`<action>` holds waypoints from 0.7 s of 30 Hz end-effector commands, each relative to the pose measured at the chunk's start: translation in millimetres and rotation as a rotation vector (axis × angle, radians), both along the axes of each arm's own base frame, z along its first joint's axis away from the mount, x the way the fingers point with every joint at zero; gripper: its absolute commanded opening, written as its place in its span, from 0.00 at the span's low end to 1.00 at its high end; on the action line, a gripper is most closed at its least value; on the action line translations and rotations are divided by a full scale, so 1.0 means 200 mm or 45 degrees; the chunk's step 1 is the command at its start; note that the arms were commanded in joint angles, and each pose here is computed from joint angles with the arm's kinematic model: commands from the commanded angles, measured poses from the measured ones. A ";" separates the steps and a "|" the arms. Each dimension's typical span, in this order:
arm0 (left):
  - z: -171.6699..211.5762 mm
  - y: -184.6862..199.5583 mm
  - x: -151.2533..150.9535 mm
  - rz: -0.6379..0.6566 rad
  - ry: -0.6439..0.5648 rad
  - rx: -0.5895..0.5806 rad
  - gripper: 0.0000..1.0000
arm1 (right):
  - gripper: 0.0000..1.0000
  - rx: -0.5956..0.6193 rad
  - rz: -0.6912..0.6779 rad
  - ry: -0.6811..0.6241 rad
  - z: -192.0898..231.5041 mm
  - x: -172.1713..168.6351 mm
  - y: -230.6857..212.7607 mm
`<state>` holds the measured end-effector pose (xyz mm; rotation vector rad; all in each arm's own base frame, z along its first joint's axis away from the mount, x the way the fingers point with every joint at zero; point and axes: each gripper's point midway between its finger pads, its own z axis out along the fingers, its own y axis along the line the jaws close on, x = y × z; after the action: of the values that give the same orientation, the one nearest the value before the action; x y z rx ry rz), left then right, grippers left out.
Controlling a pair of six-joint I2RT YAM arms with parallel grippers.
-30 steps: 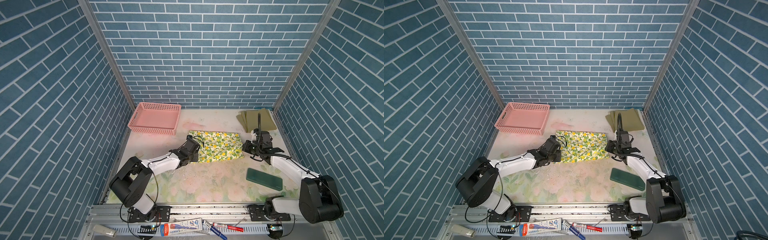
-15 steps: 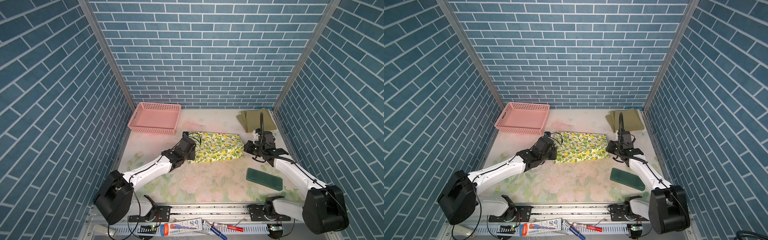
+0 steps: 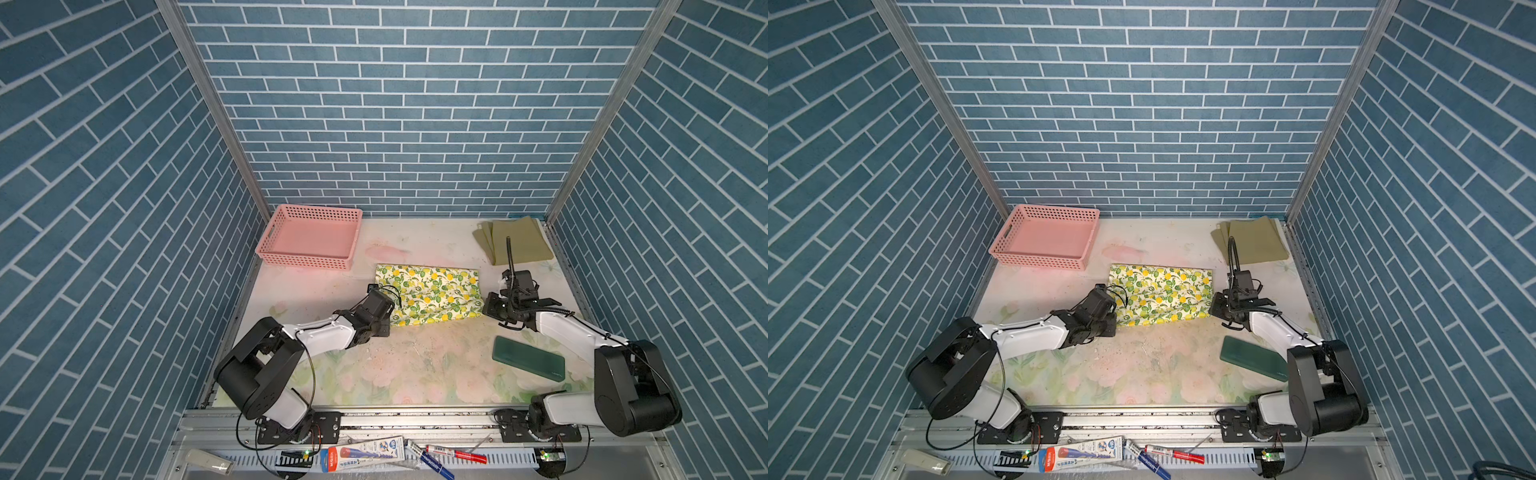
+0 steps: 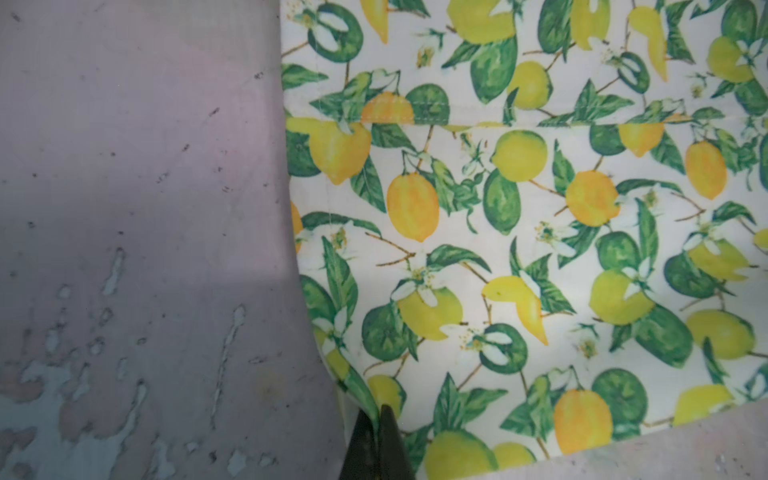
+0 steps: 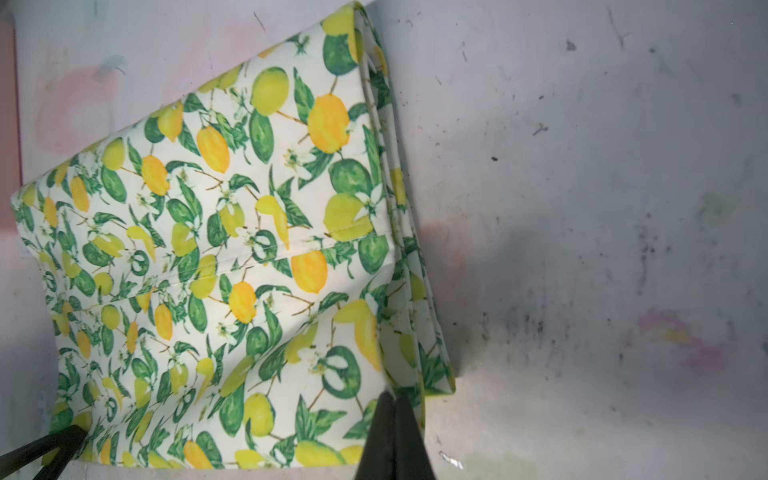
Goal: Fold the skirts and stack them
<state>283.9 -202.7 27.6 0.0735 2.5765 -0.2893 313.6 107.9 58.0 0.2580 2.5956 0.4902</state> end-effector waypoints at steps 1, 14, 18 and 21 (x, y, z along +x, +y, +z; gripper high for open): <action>0.06 -0.03 0.03 0.003 -0.041 -0.034 0.00 | 0.00 -0.059 0.000 -0.083 0.08 0.12 -0.01; 0.18 -0.06 0.08 -0.017 -0.098 -0.031 0.00 | 0.00 -0.152 0.008 -0.115 0.12 0.26 -0.04; 0.13 -0.03 0.04 -0.003 -0.077 -0.031 0.00 | 0.00 -0.124 -0.005 -0.070 0.04 0.18 -0.05; 0.06 -0.02 0.01 0.002 -0.044 -0.027 0.00 | 0.00 -0.118 -0.021 -0.034 -0.01 0.12 -0.06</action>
<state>295.0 -211.8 52.3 0.0739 2.5134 -0.3280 351.0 101.8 65.3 0.2206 2.5603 0.3790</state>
